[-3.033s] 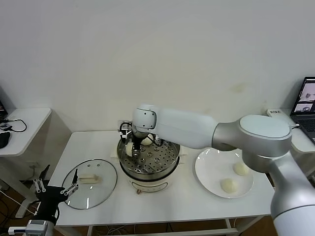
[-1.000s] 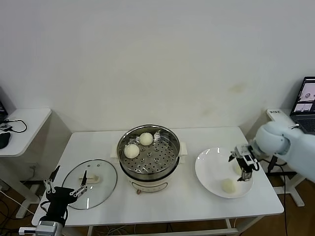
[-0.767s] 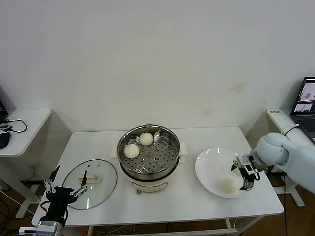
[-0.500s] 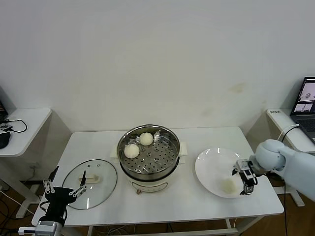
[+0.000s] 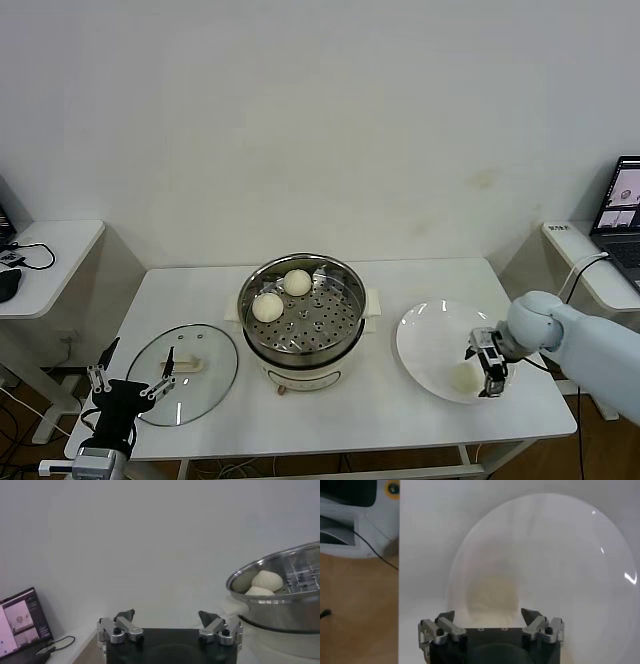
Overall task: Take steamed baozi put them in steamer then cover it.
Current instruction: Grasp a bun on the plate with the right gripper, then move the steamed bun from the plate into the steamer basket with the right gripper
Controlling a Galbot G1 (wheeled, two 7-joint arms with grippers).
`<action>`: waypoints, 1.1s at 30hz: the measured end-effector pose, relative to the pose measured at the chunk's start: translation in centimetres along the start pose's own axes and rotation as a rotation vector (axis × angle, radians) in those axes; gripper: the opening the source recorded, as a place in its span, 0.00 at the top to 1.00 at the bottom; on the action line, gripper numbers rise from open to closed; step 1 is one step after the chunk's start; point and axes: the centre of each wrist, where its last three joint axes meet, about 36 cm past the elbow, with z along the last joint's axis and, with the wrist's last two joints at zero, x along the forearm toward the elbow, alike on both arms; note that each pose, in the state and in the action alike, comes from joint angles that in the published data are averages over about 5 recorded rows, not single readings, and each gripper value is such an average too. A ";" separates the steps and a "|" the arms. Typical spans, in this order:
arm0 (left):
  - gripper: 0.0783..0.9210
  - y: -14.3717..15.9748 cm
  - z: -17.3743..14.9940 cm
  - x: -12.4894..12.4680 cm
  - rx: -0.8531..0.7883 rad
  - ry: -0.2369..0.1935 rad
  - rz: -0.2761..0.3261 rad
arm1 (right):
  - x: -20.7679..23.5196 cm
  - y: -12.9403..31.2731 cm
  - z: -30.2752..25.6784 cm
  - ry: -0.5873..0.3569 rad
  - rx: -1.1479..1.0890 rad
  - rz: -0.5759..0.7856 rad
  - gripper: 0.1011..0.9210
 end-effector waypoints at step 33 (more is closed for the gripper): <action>0.12 -0.2 -0.3 -0.2 0.005 -0.015 0.008 | 7.2 -3.7 0.1 -0.010 -0.026 0.079 0.43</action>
